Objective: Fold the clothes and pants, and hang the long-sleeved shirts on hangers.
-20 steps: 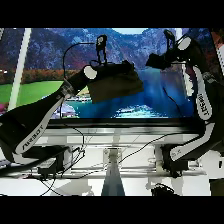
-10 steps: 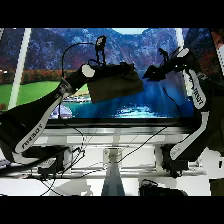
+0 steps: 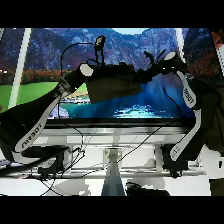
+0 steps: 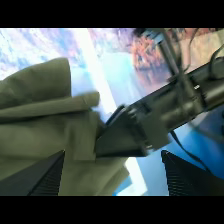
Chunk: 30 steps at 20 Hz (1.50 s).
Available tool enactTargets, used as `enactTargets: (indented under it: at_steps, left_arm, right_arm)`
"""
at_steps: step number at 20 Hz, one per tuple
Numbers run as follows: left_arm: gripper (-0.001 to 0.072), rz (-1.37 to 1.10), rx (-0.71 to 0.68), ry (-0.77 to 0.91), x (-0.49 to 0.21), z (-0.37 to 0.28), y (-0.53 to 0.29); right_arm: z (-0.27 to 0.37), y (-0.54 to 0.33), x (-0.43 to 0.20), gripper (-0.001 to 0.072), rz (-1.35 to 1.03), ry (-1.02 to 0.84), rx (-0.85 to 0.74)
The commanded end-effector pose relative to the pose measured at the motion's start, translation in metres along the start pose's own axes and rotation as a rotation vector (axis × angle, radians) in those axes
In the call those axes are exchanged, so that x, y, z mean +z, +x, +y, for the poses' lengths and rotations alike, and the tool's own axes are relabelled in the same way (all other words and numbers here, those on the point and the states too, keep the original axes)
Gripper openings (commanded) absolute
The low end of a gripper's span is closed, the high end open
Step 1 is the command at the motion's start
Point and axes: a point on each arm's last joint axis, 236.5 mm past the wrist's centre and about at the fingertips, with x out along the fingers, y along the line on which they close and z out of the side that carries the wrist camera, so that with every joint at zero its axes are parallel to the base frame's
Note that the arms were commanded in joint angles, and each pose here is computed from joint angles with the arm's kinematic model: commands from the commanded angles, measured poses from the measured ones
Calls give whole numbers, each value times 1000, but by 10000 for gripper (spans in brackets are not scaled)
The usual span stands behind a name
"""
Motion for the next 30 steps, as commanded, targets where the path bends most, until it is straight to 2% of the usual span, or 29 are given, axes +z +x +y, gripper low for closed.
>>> enactTargets:
  at_steps: [1, 4, 8, 12, 14, 16, 19, 24, 27, 30]
  left_arm:
    - [701, 9, 12, 13, 2, 8, -4]
    - [691, 43, 46, 94, 11, 24, -28]
    - [691, 38, 25, 130, 36, 16, -82]
    - [691, 1, 137, 440, 61, 7, -157]
    - [691, -69, 198, 556, 78, -7, -201]
    - [691, -160, 225, 634, 92, -30, -244]
    - [691, -285, 251, 719, 103, -62, -301]
    - [691, -417, 376, 856, 111, -79, -373]
    - [691, -442, 431, 895, 113, -77, -390]
    - [691, -440, 431, 895, 113, -77, -389]
  right_arm:
    - [15, 13, 11, 9, -24, -56, -17]
    - [39, -9, 21, 8, -55, -120, -15]
    - [92, -86, 51, 8, -243, -224, -15]
    - [130, -204, 54, 8, -485, -211, -71]
    - [131, -268, 38, 8, -608, -161, -151]
    - [116, -331, 14, 8, -725, -81, -278]
    - [71, -424, -45, 8, -895, 142, -529]
    - [8, -533, -187, 8, -1037, 488, -890]
    - [-12, -559, -267, 8, -1057, 702, -985]
    - [-29, -555, -331, 8, -1016, 911, -982]
